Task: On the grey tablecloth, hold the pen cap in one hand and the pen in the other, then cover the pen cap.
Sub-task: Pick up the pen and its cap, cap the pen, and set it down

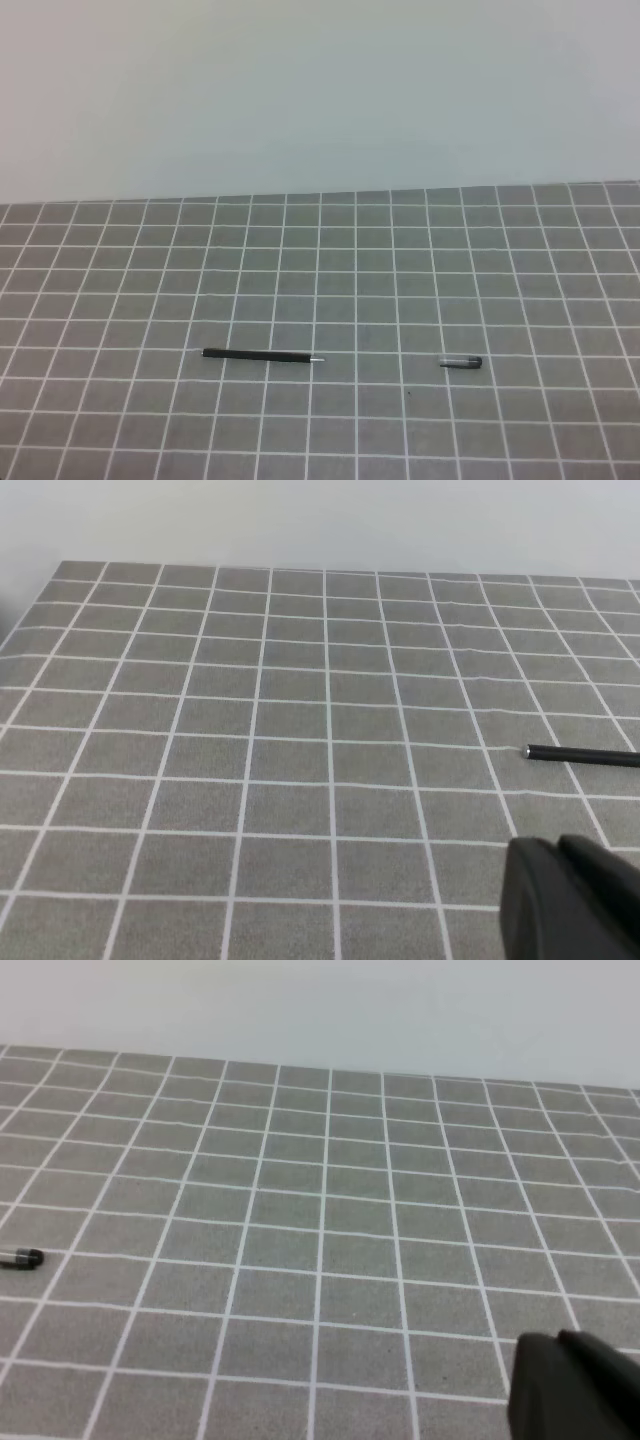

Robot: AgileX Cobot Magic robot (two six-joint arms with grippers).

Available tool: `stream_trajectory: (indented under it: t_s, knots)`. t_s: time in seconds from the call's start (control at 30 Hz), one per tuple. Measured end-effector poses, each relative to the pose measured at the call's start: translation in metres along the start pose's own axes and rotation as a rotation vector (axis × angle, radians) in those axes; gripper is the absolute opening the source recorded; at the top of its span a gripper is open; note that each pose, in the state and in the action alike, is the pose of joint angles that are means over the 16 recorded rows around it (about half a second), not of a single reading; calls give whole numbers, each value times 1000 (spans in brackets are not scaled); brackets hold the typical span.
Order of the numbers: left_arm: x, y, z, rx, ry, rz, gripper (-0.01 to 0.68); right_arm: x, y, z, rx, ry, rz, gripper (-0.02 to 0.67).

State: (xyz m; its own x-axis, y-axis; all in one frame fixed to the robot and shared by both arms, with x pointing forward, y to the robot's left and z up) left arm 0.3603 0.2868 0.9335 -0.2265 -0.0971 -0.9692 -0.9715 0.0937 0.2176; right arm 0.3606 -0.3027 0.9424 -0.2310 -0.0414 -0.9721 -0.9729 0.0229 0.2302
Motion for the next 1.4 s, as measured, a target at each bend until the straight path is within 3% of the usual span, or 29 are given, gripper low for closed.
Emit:
stream_trajectory:
  t_s: [1.4]
  knots:
    - [0, 0, 0, 0, 0, 0, 0, 0, 0, 0, 0, -7, 0, -2]
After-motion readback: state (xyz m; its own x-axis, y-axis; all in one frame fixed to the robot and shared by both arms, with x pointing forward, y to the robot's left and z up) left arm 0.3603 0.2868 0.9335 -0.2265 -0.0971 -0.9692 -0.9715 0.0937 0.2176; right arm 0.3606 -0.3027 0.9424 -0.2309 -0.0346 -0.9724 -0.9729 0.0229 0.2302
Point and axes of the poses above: a point on each arm's last joint axis where the gripper is mounted, y pointing back along that axis away from the gripper, z along the wrist's bending axis when the last joint is at zero, x = y × z, the point moved 7 cm from there along -y, pointing out along that axis toward the gripper, and after that the axes turned 3 degrees about -y, right-handed, at the moved point
